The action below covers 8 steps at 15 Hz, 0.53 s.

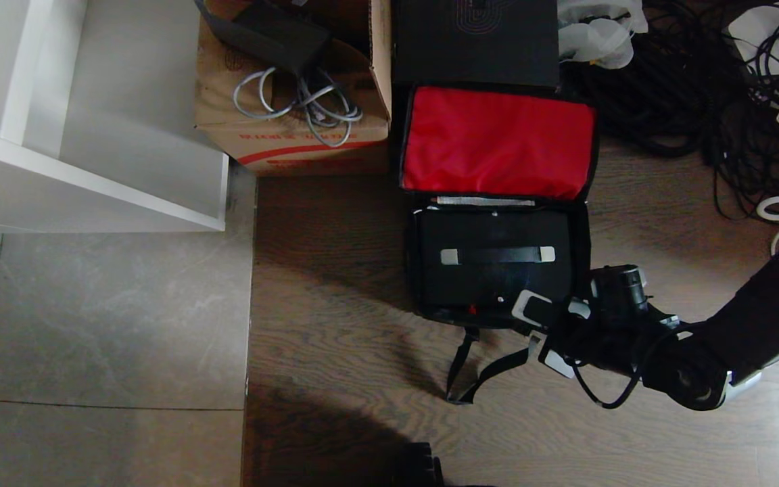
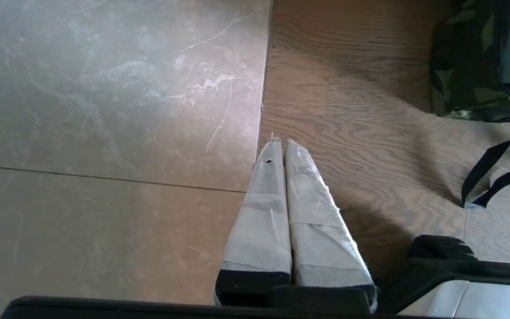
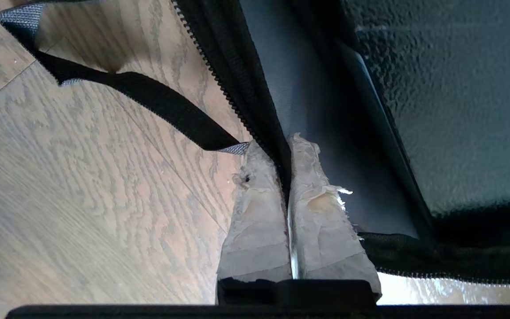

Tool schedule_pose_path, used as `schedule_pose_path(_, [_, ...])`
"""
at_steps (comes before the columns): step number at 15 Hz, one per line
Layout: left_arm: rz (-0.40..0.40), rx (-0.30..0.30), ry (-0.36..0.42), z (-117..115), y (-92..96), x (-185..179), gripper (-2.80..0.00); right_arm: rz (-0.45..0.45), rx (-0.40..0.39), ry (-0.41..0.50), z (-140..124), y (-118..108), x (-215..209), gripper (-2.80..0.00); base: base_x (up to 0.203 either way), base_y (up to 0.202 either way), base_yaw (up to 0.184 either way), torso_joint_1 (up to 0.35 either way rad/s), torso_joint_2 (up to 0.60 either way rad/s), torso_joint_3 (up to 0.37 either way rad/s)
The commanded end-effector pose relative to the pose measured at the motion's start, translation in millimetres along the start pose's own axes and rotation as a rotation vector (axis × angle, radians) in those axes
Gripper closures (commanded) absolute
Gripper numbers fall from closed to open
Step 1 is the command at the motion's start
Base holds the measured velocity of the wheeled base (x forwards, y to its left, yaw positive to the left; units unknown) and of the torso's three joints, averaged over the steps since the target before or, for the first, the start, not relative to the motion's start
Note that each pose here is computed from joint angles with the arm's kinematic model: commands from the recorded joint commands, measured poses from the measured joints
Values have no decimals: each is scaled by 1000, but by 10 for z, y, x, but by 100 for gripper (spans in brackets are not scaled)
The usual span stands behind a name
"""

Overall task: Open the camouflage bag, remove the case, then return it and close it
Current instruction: Grip the handle

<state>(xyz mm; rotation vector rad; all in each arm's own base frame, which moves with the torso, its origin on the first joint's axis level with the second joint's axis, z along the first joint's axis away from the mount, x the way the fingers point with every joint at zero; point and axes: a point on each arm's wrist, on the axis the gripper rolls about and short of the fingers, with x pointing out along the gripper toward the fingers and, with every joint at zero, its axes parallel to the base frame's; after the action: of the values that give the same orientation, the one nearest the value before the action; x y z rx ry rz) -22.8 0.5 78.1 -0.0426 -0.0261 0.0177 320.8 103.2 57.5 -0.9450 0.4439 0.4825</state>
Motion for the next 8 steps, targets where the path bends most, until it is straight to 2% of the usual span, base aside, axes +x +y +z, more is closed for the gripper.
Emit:
schedule_pose_path(1, [1,0,9,-25,1,6,0,-4,43,-11,50,-17,-88,0,0,0,0,0,0,0])
schedule_pose_path(5, [1,0,9,-24,1,6,0,81,149,31,283,194,-289,0,0,0,0,0,0,0])
schedule_pose_path(8, [0,0,7,-21,1,5,0,104,179,38,418,331,-361,0,0,0,0,0,0,0])
